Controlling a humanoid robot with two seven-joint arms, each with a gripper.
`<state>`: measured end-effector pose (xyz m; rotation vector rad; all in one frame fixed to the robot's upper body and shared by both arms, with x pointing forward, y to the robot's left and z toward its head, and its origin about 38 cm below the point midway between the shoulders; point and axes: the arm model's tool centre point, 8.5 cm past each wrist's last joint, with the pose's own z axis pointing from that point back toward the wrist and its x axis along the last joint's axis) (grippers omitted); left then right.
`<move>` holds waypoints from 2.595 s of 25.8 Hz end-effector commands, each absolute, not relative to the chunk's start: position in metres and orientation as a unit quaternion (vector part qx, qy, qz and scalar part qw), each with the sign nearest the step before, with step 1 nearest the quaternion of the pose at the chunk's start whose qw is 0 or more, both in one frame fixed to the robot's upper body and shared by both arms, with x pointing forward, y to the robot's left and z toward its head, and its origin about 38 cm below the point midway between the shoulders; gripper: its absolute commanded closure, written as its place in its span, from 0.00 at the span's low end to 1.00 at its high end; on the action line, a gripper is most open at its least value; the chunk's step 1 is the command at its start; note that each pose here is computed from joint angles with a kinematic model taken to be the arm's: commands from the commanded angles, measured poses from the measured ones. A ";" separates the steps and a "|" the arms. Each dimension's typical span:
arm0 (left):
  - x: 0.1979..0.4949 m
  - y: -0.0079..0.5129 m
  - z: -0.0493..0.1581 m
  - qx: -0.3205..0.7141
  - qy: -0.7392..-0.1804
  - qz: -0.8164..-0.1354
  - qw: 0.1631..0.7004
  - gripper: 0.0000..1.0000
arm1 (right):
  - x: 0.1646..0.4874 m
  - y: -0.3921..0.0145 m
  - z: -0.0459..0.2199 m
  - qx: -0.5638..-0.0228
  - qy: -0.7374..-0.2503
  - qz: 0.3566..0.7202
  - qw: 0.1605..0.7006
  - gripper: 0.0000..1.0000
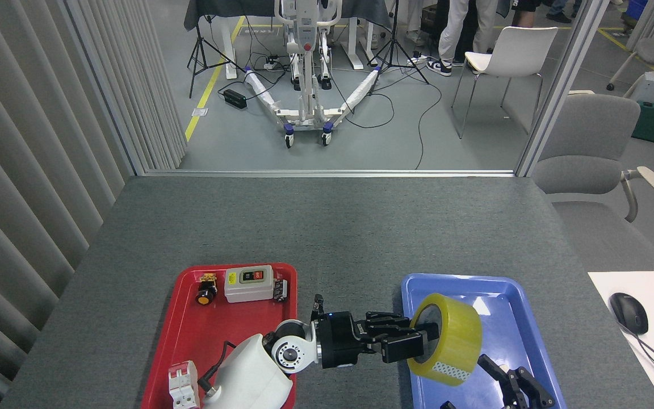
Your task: Place and move tape with both arms
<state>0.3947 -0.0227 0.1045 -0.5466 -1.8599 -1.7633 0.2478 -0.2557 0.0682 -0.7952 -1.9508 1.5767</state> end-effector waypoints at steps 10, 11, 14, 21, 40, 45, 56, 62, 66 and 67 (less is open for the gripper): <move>0.391 -0.026 0.100 -0.207 -0.685 -0.648 0.261 1.00 | 0.241 -0.241 0.071 -0.292 -0.713 0.596 0.226 0.00; 0.390 -0.026 0.100 -0.208 -0.685 -0.647 0.261 1.00 | 0.241 -0.240 0.071 -0.291 -0.713 0.596 0.225 0.00; 0.382 -0.028 0.096 -0.215 -0.686 -0.644 0.262 1.00 | 0.241 -0.240 0.071 -0.289 -0.714 0.596 0.225 0.03; 0.374 -0.032 0.089 -0.224 -0.681 -0.646 0.262 1.00 | 0.240 -0.238 0.072 -0.289 -0.719 0.592 0.221 0.32; 0.373 -0.037 0.083 -0.226 -0.682 -0.642 0.269 0.01 | 0.227 -0.250 0.063 -0.293 -0.705 0.598 0.243 0.91; 0.401 -0.007 0.099 -0.200 -0.731 -0.573 0.312 0.01 | 0.226 -0.262 0.064 -0.306 -0.696 0.600 0.249 0.99; 0.436 0.100 0.086 -0.049 -0.748 -0.523 0.406 0.02 | 0.268 -0.292 0.053 -0.344 -0.599 0.654 0.309 1.00; 0.419 0.177 0.063 0.180 -0.663 -0.553 0.472 0.02 | 0.325 -0.326 0.051 -0.343 -0.476 0.657 0.474 1.00; 0.390 0.209 0.054 0.297 -0.590 -0.546 0.516 0.02 | 0.338 -0.333 0.046 -0.280 -0.410 0.655 0.570 1.00; 0.380 0.216 0.053 0.320 -0.577 -0.535 0.528 0.02 | 0.341 -0.329 0.046 -0.269 -0.401 0.653 0.584 1.00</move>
